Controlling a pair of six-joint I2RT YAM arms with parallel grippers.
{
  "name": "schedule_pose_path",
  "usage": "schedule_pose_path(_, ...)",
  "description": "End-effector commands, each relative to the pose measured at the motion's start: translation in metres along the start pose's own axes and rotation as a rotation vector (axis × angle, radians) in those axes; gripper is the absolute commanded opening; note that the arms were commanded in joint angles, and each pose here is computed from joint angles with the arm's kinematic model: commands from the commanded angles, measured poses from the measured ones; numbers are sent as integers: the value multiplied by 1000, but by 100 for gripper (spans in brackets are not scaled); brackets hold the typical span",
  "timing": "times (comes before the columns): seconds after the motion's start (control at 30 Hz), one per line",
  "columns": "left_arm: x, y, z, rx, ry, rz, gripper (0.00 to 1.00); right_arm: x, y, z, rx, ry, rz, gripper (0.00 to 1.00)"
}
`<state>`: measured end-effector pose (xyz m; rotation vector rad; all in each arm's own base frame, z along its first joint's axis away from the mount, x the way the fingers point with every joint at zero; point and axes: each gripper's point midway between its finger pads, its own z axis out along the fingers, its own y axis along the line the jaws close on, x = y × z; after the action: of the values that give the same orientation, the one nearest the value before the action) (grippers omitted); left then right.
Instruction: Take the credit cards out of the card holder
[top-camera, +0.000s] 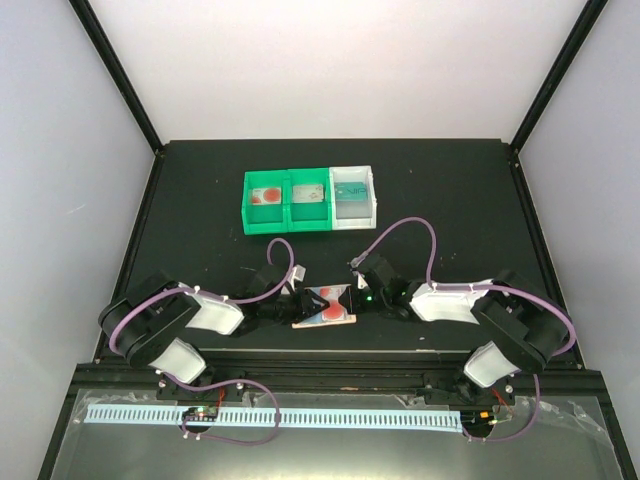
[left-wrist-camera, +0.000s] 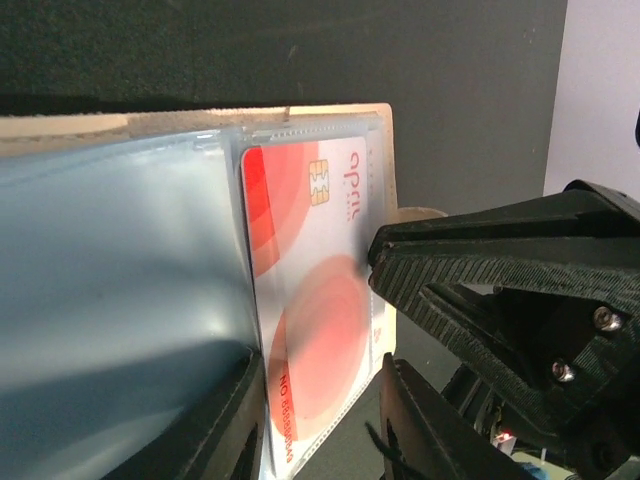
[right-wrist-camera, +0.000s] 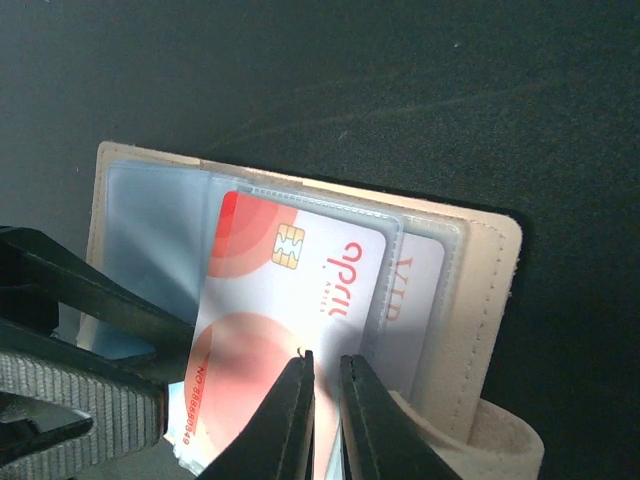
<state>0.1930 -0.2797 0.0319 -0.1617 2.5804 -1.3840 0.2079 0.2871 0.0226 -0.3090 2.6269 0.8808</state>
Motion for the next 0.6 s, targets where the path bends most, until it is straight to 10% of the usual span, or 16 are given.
schedule_pose_path(0.0, 1, -28, 3, 89, 9, 29, 30, 28, -16, 4, 48, 84, 20, 8)
schedule_pose_path(0.23, 2, -32, 1, 107, 4, 42, 3, 30, -16, 2, 38, 74, 38, 8)
schedule_pose_path(0.57, 5, -20, -2, 84, -11, 35, 2, 33, -25, -1, 72, 63, 39, 8)
